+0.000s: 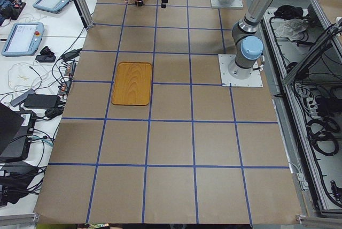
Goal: Take wine from basket and place on tray
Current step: 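Close the right gripper on the bottle neck and lift it from the rack, then carry the bottle with the right gripper toward the tray and set it down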
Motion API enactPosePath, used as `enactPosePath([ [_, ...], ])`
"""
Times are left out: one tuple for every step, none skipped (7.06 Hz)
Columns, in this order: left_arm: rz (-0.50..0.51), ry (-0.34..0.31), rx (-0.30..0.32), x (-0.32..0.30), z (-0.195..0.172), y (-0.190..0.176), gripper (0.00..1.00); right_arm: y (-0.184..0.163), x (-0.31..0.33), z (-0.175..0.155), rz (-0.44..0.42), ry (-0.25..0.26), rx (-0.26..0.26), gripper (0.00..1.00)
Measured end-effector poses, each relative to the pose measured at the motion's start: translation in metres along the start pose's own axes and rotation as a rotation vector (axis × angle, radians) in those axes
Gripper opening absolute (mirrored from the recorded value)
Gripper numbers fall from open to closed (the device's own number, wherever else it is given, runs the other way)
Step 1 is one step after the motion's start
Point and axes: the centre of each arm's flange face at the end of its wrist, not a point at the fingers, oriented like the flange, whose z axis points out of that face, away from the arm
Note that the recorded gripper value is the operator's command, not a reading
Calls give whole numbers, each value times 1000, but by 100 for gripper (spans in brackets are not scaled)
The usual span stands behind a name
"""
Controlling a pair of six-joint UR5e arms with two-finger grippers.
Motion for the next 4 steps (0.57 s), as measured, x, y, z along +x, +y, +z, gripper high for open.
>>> enactPosePath([
  [0, 0, -1, 0, 0, 0, 100, 22, -34, -6, 6, -5, -13, 12],
  [-2, 0, -4, 0, 2, 0, 100, 48, -79, 1, 29, -15, -38, 11],
  [-6, -1, -6, 0, 3, 1, 100, 73, -122, 13, 36, -24, -56, 11],
  [-7, -2, -6, 0, 4, 2, 100, 96, -162, 28, 23, -33, -60, 11],
])
